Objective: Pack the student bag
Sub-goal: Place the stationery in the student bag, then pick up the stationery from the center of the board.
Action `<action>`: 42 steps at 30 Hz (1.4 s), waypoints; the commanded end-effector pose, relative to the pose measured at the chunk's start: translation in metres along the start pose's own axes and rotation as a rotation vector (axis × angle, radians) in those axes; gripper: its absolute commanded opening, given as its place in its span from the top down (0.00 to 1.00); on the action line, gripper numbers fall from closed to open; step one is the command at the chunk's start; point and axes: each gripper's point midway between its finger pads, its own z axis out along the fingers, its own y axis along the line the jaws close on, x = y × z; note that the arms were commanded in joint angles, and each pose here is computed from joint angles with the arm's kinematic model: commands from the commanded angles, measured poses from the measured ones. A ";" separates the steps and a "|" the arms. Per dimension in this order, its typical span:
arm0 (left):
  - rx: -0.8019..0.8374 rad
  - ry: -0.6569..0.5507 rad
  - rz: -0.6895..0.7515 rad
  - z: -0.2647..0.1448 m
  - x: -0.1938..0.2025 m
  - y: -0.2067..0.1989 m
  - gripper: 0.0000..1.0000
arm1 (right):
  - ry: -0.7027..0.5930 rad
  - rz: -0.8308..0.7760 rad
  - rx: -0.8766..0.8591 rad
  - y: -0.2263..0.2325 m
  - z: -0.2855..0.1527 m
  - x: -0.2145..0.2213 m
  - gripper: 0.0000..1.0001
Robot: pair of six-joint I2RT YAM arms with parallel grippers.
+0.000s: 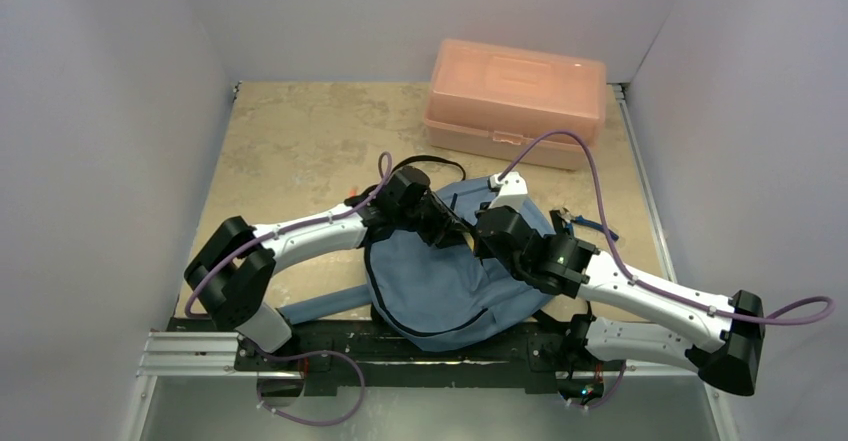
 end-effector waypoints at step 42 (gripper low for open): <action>-0.687 -0.509 0.639 -0.198 -0.199 0.104 0.17 | -0.063 -0.039 -0.106 0.011 -0.009 -0.013 1.00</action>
